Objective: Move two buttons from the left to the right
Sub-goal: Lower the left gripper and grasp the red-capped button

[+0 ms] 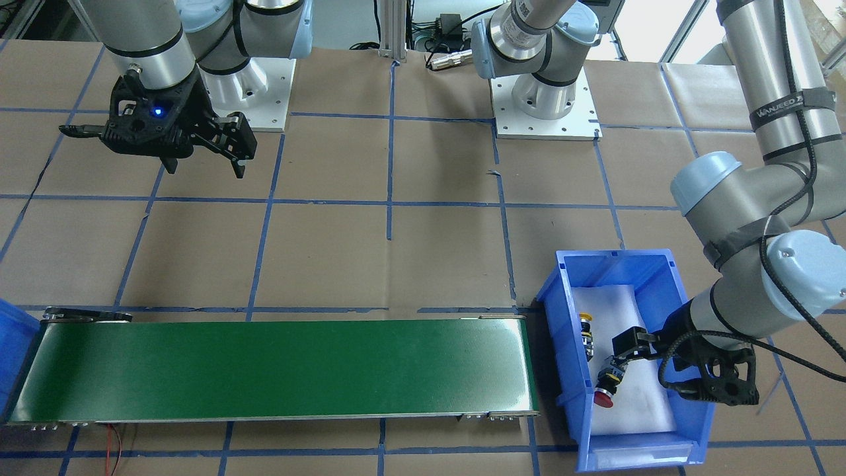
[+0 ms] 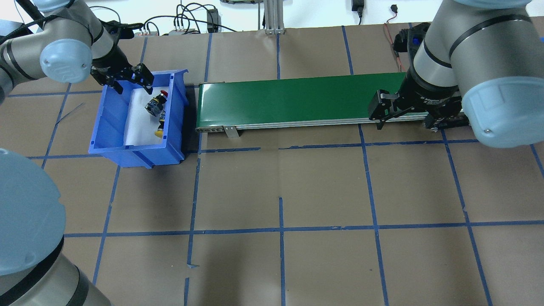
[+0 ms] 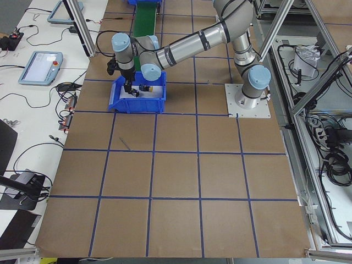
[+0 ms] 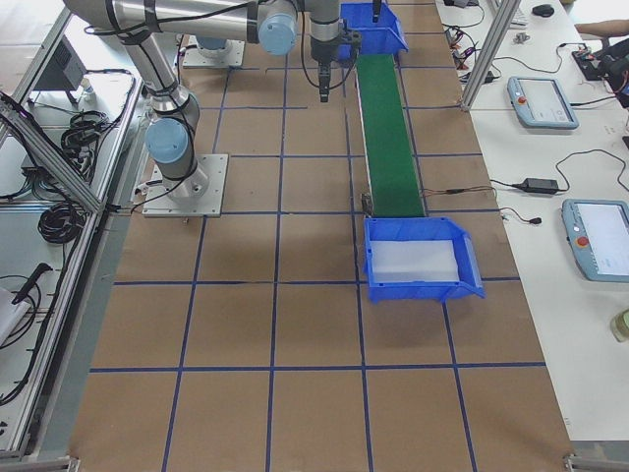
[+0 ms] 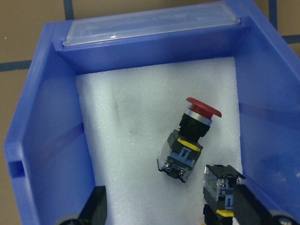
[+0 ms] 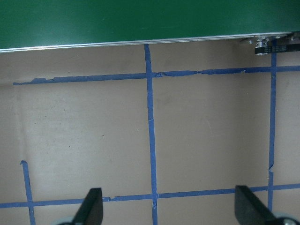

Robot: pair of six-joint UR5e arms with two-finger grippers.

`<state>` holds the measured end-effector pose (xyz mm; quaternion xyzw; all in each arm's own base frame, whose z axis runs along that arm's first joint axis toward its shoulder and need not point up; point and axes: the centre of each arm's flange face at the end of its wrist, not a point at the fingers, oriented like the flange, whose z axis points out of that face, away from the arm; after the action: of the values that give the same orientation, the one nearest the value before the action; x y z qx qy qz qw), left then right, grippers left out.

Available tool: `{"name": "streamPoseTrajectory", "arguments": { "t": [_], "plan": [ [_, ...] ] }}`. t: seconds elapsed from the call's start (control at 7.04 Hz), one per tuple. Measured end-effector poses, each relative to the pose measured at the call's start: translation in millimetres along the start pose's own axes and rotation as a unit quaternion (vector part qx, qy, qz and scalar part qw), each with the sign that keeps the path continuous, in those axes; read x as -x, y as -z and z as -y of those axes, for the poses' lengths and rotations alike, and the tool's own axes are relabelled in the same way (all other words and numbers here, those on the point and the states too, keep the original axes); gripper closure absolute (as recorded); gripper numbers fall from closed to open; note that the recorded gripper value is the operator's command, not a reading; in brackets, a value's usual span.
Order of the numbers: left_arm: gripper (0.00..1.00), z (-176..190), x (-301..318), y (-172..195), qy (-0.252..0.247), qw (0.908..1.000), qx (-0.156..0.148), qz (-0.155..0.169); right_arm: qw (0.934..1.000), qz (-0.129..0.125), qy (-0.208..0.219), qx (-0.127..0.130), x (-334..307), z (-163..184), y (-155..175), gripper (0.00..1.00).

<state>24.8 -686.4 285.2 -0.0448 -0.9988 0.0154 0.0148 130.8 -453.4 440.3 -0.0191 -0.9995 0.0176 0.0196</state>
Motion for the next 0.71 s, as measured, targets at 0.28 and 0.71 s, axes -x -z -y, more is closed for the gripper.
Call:
{"name": "streamPoseTrajectory", "arguments": {
  "t": [0.28, 0.71],
  "plan": [
    [0.0, 3.0, -0.3, -9.5, -0.002, 1.0, -0.002, -0.003, 1.0, 0.0, 0.0, 0.0, 0.1, 0.0, 0.0, 0.0],
    [0.0, 5.8, -5.8, -28.6, -0.009, 0.9999, 0.006, -0.006, 1.0, 0.0, -0.001, 0.0, -0.3, 0.0, -0.1, 0.0]
  ]
}}
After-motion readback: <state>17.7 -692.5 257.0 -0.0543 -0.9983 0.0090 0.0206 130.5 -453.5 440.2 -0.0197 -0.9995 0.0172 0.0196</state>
